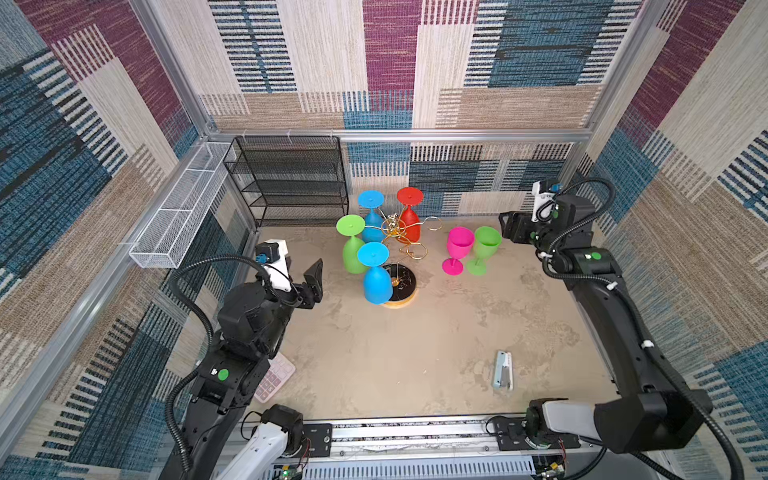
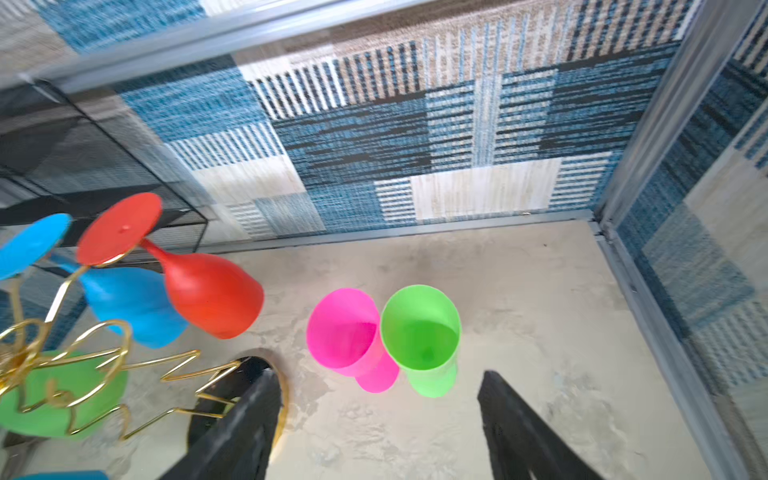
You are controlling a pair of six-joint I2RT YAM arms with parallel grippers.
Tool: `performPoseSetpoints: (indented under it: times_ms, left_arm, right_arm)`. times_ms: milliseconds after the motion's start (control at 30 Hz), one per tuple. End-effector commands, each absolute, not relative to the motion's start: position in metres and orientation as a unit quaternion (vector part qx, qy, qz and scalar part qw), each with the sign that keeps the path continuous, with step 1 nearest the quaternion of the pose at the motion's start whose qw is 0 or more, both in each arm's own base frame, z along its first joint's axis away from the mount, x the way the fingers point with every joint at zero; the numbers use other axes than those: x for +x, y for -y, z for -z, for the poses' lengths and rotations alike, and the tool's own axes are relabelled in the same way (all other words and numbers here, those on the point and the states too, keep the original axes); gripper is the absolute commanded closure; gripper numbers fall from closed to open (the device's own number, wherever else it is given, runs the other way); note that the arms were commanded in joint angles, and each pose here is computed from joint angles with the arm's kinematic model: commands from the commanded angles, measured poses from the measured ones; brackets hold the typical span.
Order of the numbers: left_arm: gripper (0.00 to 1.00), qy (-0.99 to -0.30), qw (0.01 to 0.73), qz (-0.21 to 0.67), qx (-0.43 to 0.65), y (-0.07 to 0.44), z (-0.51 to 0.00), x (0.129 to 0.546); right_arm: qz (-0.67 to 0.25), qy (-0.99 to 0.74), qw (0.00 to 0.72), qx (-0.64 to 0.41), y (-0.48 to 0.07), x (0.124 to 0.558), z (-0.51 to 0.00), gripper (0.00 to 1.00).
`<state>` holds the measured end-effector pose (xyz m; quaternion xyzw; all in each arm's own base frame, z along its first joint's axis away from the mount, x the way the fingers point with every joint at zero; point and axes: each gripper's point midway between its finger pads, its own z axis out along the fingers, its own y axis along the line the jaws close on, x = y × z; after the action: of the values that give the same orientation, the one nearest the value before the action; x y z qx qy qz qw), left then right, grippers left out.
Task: Take the wine glass off the wine glass rack
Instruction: 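Open the right gripper off the green glass while the left arm moves toward the rack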
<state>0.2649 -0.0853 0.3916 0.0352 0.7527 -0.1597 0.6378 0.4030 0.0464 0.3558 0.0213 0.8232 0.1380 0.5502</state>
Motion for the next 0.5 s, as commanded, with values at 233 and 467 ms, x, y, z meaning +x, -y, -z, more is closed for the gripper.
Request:
performPoseSetpoints:
  times_ms: [233, 467]
  left_arm:
    - [0.41, -0.813, 0.422, 0.394, 0.078, 0.164, -0.375, 0.232]
    - [0.5, -0.795, 0.396, 0.458, 0.039, 0.173, -0.376, 0.243]
  right_arm:
    - [-0.228, -0.777, 0.586, -0.017, -0.076, 0.384, -0.371, 0.11]
    - [-0.244, -0.772, 0.586, -0.028, -0.081, 0.376, -0.366, 0.08]
